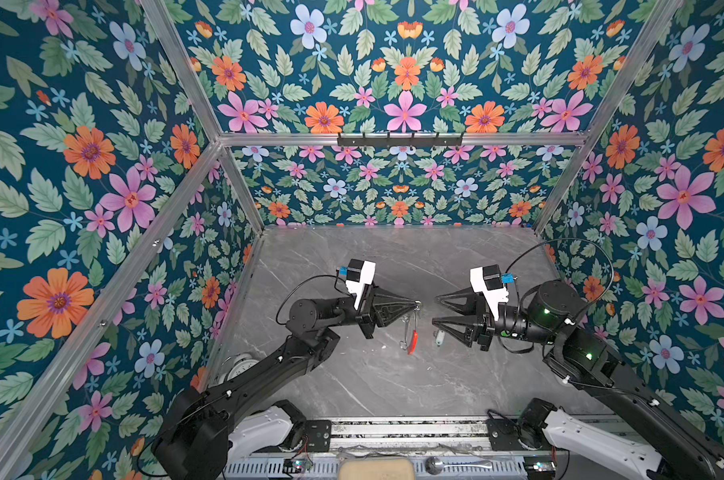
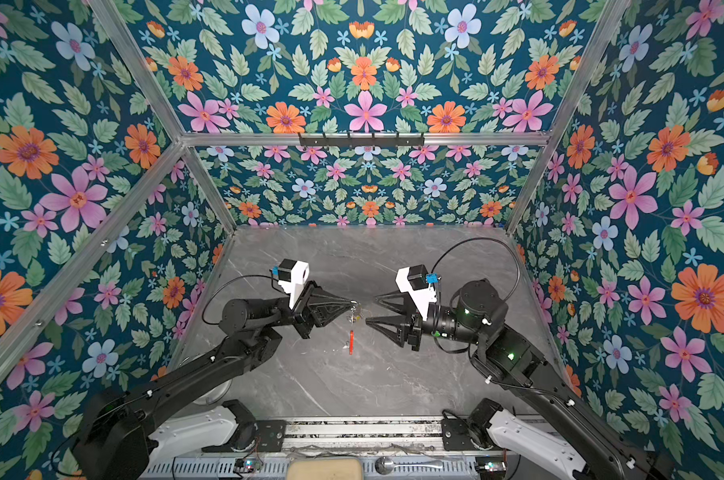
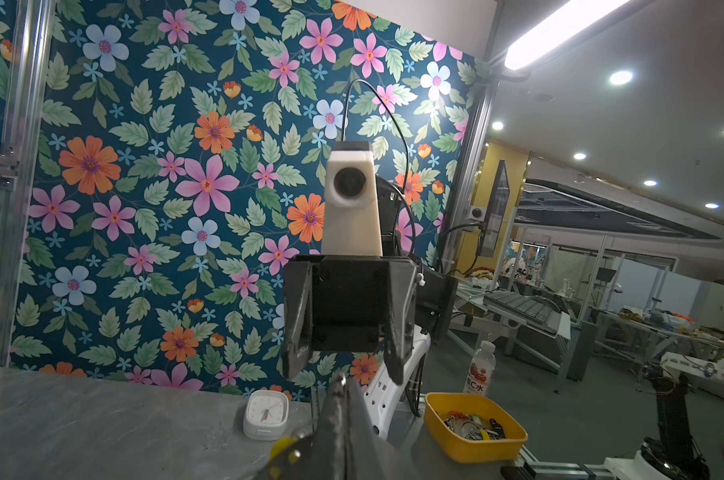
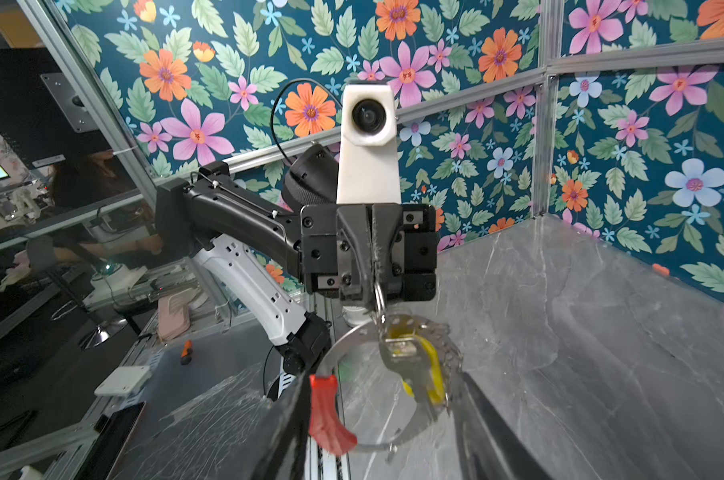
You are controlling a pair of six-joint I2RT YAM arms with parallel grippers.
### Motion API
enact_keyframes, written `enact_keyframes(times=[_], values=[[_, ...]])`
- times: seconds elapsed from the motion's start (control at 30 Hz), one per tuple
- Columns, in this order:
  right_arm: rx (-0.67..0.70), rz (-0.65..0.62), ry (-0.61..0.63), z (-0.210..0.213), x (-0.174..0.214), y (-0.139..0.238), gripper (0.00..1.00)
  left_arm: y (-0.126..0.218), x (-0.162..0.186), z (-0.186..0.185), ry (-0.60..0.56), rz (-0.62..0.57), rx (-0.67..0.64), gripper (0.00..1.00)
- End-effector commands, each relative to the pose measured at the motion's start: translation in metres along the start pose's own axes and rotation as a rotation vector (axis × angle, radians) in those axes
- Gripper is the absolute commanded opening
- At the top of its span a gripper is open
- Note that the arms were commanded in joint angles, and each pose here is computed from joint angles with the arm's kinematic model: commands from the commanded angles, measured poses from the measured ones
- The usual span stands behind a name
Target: Remove the keys from the keyring
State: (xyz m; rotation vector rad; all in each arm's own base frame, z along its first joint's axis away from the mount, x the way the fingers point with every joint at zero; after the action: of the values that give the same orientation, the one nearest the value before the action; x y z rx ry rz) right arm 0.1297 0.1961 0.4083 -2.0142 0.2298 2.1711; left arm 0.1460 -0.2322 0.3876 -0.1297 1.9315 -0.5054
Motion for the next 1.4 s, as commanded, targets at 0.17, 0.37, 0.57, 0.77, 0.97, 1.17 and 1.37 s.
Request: enact_keyframes(times=[0.17,0.37,0.57,0.77,0.97,1.17,1.37], values=[[0.022,-0.193,-0.032,-0.009,-0.022,-0.012,0.55,0.003,-0.010,-0.008,-0.047,-0.108,0.051,0.00],[-0.022,-0.156,-0.054,-0.010,-0.016,-0.024,0.51,0.003,-0.009,-0.005,-0.031,-0.120,0.058,0.00],[-0.065,-0.130,-0.067,-0.008,-0.012,-0.031,0.35,0.004,-0.008,-0.005,-0.027,-0.124,0.057,0.00],[-0.075,-0.122,-0.064,-0.006,-0.010,-0.031,0.24,0.003,-0.008,-0.004,-0.025,-0.122,0.055,0.00],[-0.083,-0.113,-0.062,-0.006,-0.009,-0.032,0.18,0.003,-0.007,-0.003,-0.020,-0.118,0.055,0.00],[-0.092,-0.102,-0.059,-0.005,-0.008,-0.032,0.08,0.002,-0.007,-0.001,-0.012,-0.113,0.056,0.00],[-0.078,-0.087,-0.054,-0.004,-0.007,-0.029,0.00,0.000,-0.008,0.000,0.003,-0.105,0.056,0.00]])
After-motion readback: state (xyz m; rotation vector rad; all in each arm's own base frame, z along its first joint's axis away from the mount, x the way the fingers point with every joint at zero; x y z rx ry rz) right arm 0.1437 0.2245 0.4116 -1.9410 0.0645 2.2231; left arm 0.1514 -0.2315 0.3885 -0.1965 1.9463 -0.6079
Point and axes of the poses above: each gripper's point midway between its finger pads, its own y axis back along the fingers, its own z axis along the line the jaws close on, x = y × z, the point moved 7 cm from there along y, back along the fingers, and after that the axes turned 8 degrees about y, right-handed, at the moved point
